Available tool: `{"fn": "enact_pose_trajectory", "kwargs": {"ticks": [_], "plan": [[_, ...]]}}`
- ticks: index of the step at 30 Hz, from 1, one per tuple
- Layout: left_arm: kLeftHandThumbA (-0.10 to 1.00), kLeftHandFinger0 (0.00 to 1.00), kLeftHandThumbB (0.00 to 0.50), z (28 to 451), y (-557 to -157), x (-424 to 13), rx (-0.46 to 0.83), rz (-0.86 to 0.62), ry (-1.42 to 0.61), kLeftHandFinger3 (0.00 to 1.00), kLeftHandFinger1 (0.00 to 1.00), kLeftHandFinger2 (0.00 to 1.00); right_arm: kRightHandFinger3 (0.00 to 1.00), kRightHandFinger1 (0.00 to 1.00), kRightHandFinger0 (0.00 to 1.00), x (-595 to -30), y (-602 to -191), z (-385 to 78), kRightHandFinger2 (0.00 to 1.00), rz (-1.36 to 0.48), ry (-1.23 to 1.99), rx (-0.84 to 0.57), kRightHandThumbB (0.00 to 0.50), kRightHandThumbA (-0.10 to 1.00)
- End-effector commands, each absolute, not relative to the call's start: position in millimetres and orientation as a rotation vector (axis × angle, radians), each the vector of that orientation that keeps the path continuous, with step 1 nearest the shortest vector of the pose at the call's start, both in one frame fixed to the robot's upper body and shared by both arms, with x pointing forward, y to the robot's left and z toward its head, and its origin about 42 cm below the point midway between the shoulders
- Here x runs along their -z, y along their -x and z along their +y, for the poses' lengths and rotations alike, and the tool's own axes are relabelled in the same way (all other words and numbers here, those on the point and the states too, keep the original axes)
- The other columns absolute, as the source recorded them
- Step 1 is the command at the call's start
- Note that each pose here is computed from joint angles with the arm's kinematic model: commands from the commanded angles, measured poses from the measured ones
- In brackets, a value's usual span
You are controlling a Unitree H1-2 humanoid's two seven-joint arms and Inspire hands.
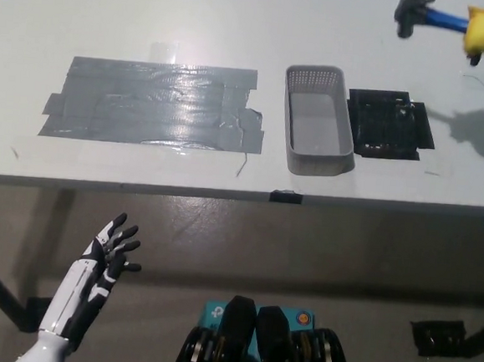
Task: The robot picks the hammer with right hand and hits the black area on the desk and places it back.
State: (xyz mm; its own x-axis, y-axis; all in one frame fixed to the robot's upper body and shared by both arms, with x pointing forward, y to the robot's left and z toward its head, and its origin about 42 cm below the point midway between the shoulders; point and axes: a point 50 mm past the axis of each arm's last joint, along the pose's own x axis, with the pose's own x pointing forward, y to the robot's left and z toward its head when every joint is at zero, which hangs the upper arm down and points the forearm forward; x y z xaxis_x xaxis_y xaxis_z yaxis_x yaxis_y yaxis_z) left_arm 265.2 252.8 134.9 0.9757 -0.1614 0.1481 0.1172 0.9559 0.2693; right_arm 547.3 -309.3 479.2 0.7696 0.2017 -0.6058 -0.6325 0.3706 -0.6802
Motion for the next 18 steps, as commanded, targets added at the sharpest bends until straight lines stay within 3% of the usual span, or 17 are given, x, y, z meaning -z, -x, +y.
{"fn": "enact_pose_trajectory", "kwargs": {"ticks": [1, 4, 8, 10, 11, 12, 14, 15, 18], "plan": [[0.91, 0.72, 0.037, 258.3, -267.1, -153.2, 0.146, -0.264, -0.29, 1.0, 0.86, 0.91, 0.52, 0.54, 0.0, -531.7, -535.3, -311.9, 0.95, 0.412, 1.055, -0.555, 0.15, -0.1], [0.89, 0.71, 0.053, 258.5, -268.1, -153.7, 0.14, -0.262, -0.283, 0.99, 0.84, 0.89, 0.54, 0.5, 0.0, -522.0, -536.0, -313.6, 0.9, 0.401, 1.131, -0.584, 0.115, -0.1], [0.91, 0.7, 0.055, 260.3, -268.3, -153.9, 0.139, -0.264, -0.284, 0.98, 0.83, 0.88, 0.53, 0.45, 0.0, -498.6, -539.7, -316.9, 0.88, 0.454, 1.101, -0.544, 0.152, -0.1], [0.91, 0.7, 0.052, 260.9, -267.7, -153.8, 0.139, -0.264, -0.289, 0.98, 0.83, 0.88, 0.48, 0.51, 0.0, -491.2, -540.5, -317.4, 0.94, 0.458, 1.115, -0.566, 0.146, -0.1], [0.92, 0.69, 0.046, 260.9, -267.4, -153.7, 0.141, -0.269, -0.293, 0.99, 0.82, 0.88, 0.56, 0.56, 0.0, -485.3, -540.9, -318.6, 1.0, 0.47, 1.101, -0.576, 0.129, -0.1], [0.92, 0.69, 0.045, 260.8, -267.0, -153.8, 0.142, -0.269, -0.291, 0.99, 0.82, 0.88, 0.66, 0.61, 0.0, -479.4, -541.9, -320.2, 1.0, 0.485, 1.089, -0.599, 0.114, -0.1], [0.93, 0.7, 0.034, 261.1, -266.9, -153.5, 0.145, -0.272, -0.303, 1.0, 0.83, 0.89, 0.91, 0.54, 0.0, -465.4, -545.4, -322.7, 0.98, 0.521, 1.078, -0.616, 0.126, -0.1], [0.93, 0.72, 0.043, 261.1, -266.9, -153.4, 0.145, -0.266, -0.295, 1.0, 0.84, 0.89, 0.91, 0.51, 0.0, -459.0, -546.4, -323.4, 0.95, 0.525, 1.079, -0.604, 0.146, -0.1], [0.95, 0.73, 0.052, 261.0, -266.9, -153.4, 0.14, -0.268, -0.309, 1.0, 0.86, 0.9, 0.82, 0.44, 0.0, -440.2, -548.1, -324.7, 0.91, 0.537, 1.069, -0.608, 0.127, -0.1]]}}
